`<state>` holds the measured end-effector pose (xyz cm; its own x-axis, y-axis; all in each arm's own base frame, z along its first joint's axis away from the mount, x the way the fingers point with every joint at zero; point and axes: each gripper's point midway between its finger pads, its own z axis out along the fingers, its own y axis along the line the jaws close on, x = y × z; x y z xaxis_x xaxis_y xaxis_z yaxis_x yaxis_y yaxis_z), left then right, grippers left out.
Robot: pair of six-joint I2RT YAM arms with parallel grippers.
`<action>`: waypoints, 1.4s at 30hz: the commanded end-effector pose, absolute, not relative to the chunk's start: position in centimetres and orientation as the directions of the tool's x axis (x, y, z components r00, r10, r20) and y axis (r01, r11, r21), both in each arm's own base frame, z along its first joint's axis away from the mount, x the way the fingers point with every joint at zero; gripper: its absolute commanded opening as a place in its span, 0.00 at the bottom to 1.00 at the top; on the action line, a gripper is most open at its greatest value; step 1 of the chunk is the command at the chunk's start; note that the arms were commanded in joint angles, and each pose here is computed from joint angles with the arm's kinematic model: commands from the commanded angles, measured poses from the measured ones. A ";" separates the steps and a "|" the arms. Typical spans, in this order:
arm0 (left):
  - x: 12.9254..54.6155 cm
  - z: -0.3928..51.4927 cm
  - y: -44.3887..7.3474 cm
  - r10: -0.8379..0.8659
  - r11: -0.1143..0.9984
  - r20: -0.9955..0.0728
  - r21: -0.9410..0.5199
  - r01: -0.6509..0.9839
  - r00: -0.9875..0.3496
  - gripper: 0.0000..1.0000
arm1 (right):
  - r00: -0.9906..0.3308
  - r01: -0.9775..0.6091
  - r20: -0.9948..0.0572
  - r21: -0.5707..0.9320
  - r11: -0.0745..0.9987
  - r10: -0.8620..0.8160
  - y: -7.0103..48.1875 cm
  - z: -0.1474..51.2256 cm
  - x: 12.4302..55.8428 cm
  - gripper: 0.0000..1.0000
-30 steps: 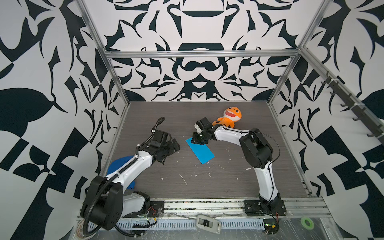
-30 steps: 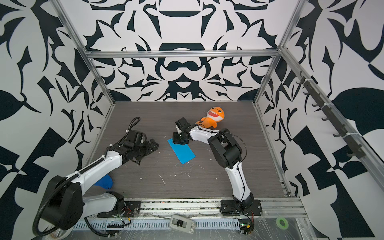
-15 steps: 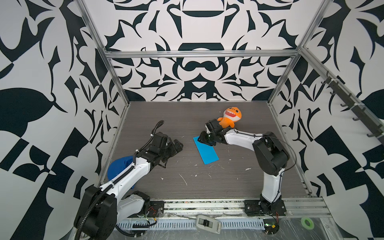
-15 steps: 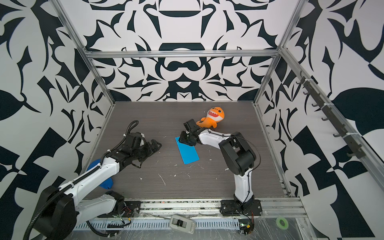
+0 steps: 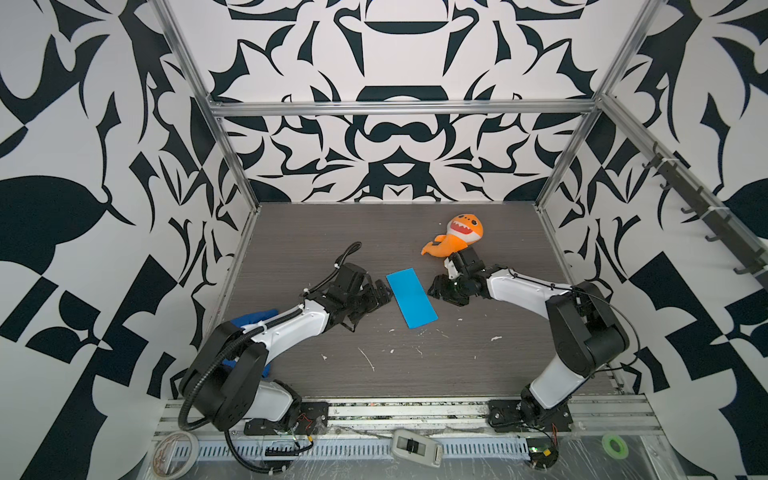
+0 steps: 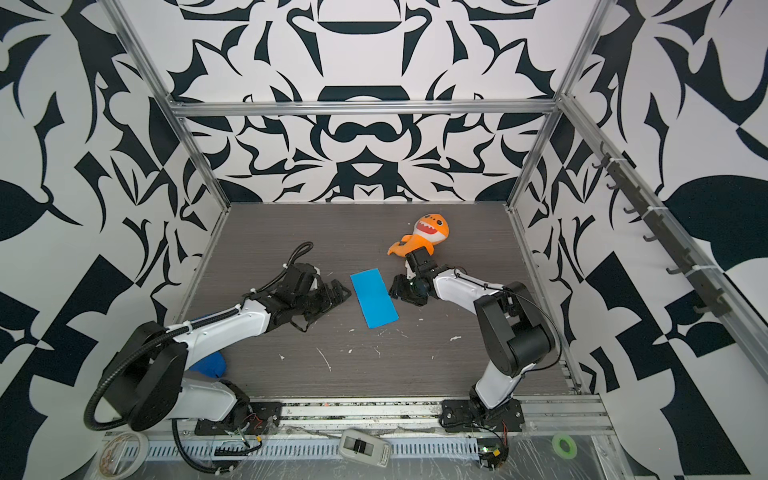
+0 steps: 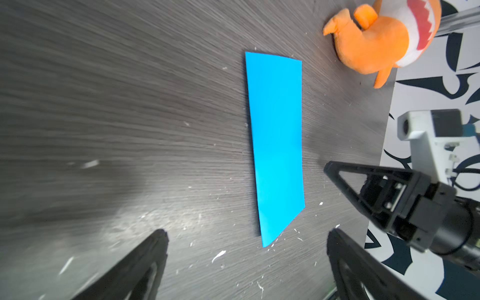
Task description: Fold a paper plane with a square sheet of paper (pick it up from the middle)
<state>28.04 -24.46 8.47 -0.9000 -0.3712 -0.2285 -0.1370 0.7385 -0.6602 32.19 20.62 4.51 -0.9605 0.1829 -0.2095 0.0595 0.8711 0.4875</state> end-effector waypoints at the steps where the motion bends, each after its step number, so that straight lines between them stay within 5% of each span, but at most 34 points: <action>1: 29.3 9.4 -25.8 -0.388 0.706 -0.229 -0.697 -0.128 -0.893 1.00 | -0.976 0.000 -0.190 0.494 0.869 0.108 21.0 4.5 31.1 0.59; 22: 30.8 8.0 -25.3 -0.395 0.695 -0.211 -0.705 -0.140 -0.894 0.95 | -0.986 -0.003 -0.138 0.584 0.811 0.095 26.8 2.9 27.0 0.49; 34: 30.5 8.7 -29.3 -0.235 0.620 -0.158 -0.785 -0.023 -0.959 0.56 | -0.962 0.007 -0.205 0.645 0.764 0.182 25.7 5.1 26.5 0.50; 42: 31.9 6.1 -30.1 -0.193 0.680 -0.123 -0.732 -0.043 -0.973 0.44 | -0.959 0.074 -0.153 0.681 0.729 0.240 25.5 4.6 25.6 0.49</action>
